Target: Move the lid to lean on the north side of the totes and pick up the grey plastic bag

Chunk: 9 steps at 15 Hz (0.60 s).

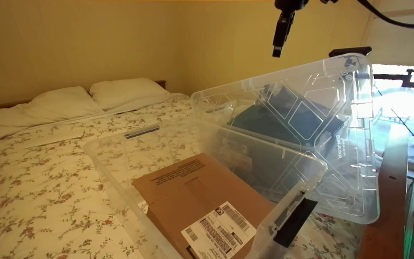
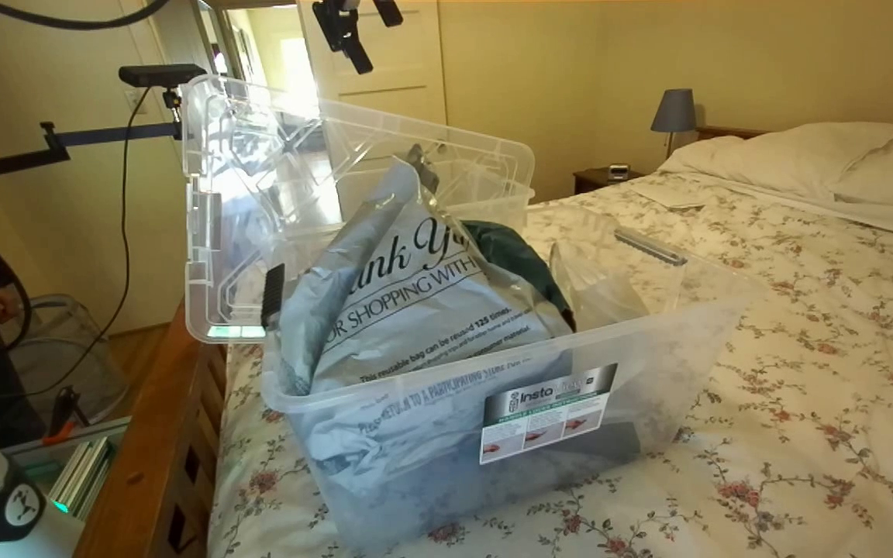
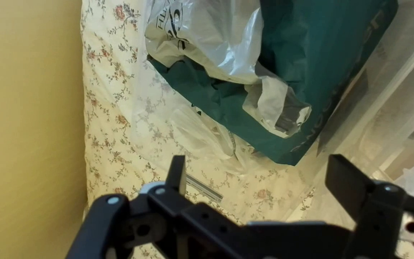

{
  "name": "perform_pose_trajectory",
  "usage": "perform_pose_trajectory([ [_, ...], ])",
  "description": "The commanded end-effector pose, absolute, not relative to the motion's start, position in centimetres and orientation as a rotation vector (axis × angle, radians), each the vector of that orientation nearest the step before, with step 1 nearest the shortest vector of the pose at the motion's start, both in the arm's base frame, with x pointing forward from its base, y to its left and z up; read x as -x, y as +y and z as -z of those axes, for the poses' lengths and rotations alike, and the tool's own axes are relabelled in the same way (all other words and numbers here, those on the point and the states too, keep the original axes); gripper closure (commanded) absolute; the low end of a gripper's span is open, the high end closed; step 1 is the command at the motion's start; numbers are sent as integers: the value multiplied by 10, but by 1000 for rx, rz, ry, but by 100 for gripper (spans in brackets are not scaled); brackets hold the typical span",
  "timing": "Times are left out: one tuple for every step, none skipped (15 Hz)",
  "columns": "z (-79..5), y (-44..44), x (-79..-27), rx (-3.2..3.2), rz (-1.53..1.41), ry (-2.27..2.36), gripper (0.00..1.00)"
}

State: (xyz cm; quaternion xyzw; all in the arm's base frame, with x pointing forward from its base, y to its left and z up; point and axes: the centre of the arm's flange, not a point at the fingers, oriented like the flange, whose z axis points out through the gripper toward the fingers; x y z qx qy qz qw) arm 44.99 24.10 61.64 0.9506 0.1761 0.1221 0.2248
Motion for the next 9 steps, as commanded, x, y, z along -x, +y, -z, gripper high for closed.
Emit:
perform_pose_trajectory([
  [-612,261,-462,-2693,-246,444,0],
  [-612,275,-471,-2682,-194,481,0],
  [-611,285,-478,-2649,-155,489,0],
  [-610,296,-484,-2655,-115,516,0],
  [-609,308,-491,-2651,-103,536,0],
  [-610,319,-497,-2672,-109,564,0],
  [-611,333,-504,-2708,-143,606,0],
  [-613,344,-511,-2727,-186,632,0],
  [-616,354,-516,-2758,-219,654,0],
])
